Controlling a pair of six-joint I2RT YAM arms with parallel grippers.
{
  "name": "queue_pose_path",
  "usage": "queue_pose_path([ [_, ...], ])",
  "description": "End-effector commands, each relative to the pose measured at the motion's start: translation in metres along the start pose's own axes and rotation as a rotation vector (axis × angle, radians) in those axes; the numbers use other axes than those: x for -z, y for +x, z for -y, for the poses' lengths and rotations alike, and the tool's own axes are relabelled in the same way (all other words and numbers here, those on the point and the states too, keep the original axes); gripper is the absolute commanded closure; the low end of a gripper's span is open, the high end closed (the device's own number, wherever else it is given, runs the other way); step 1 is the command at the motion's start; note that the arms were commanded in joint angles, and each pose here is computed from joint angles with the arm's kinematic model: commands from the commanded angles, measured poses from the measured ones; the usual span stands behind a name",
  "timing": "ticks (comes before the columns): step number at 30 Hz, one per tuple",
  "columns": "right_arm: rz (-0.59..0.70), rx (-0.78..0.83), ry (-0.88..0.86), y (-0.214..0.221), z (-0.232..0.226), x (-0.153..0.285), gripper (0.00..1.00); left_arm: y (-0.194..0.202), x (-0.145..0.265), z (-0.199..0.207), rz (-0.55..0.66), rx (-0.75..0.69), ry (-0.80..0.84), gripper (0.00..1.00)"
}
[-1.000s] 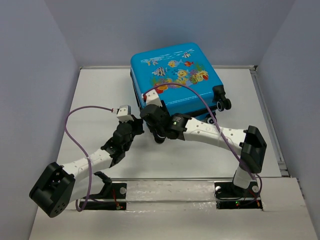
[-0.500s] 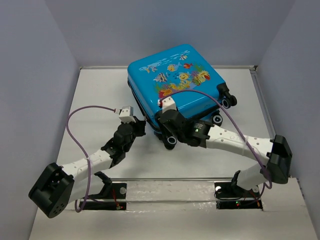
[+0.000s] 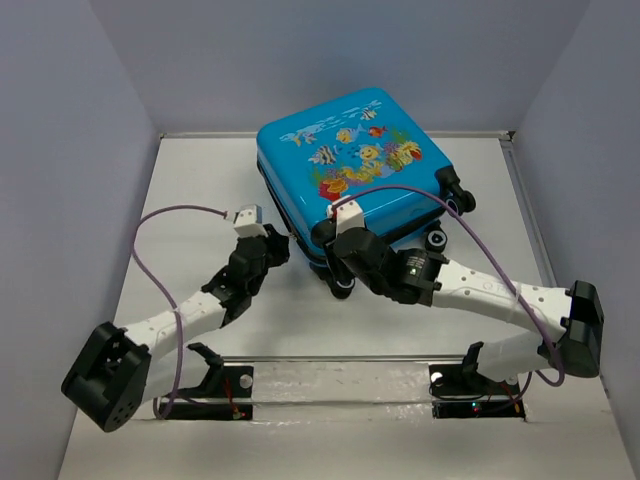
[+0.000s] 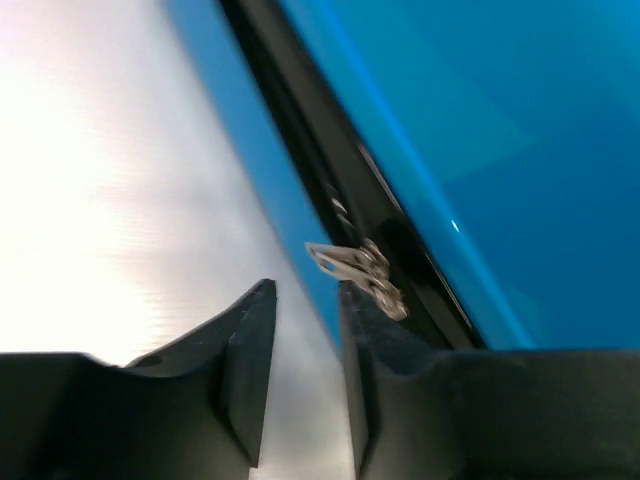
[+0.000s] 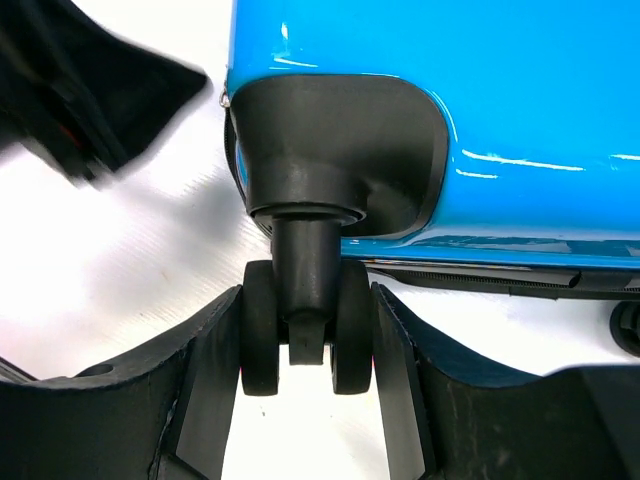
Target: Pack the luggage
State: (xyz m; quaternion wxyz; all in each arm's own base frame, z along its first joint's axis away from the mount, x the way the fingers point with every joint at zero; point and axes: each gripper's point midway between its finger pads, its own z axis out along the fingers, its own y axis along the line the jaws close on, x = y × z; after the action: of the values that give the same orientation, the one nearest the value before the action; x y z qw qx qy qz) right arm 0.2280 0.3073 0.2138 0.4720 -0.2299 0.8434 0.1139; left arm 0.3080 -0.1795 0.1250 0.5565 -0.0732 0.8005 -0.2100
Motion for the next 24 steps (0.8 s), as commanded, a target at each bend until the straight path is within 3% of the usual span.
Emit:
queue_pose_path([
  [1, -0.154, 0.105, -0.002, 0.042, 0.005, 0.017, 0.93, -0.078, 0.029, -0.02, 0.248, 0.157, -0.103, 0.46],
  [2, -0.131, 0.089, -0.014, 0.034, 0.002, 0.018, 0.92, -0.085, 0.039, -0.019, 0.255, 0.173, -0.098, 0.3],
  [3, -0.097, 0.072, -0.034, 0.024, -0.005, 0.02, 0.87, -0.11, 0.059, -0.011, 0.325, 0.216, -0.051, 0.25],
  [4, -0.071, 0.057, -0.044, 0.015, -0.007, 0.022, 0.68, -0.121, 0.07, -0.008, 0.348, 0.232, -0.034, 0.2],
  [5, -0.022, 0.036, -0.065, -0.003, -0.009, 0.029, 0.57, -0.144, 0.091, -0.001, 0.39, 0.252, 0.003, 0.06],
  [7, 0.055, -0.002, -0.099, -0.029, -0.014, 0.039, 0.3, -0.165, 0.112, 0.008, 0.428, 0.266, 0.049, 0.01],
  [9, 0.171, -0.059, -0.115, -0.066, -0.01, 0.062, 0.21, -0.192, 0.141, 0.023, 0.459, 0.263, 0.126, 0.01],
  [10, 0.221, -0.079, -0.121, -0.08, -0.006, 0.072, 0.03, -0.196, 0.148, 0.027, 0.45, 0.246, 0.142, 0.01],
  [13, 0.388, -0.135, -0.13, -0.117, 0.015, 0.111, 0.0, -0.23, 0.184, 0.047, 0.493, 0.2, 0.232, 0.01],
  [17, 0.506, -0.156, -0.113, -0.138, 0.047, 0.155, 0.0, -0.262, 0.226, 0.064, 0.517, 0.109, 0.304, 0.01],
  [24, 0.702, -0.304, -0.119, -0.144, 0.101, 0.223, 0.0, -0.274, 0.244, 0.066, 0.533, 0.049, 0.311, 0.01],
])
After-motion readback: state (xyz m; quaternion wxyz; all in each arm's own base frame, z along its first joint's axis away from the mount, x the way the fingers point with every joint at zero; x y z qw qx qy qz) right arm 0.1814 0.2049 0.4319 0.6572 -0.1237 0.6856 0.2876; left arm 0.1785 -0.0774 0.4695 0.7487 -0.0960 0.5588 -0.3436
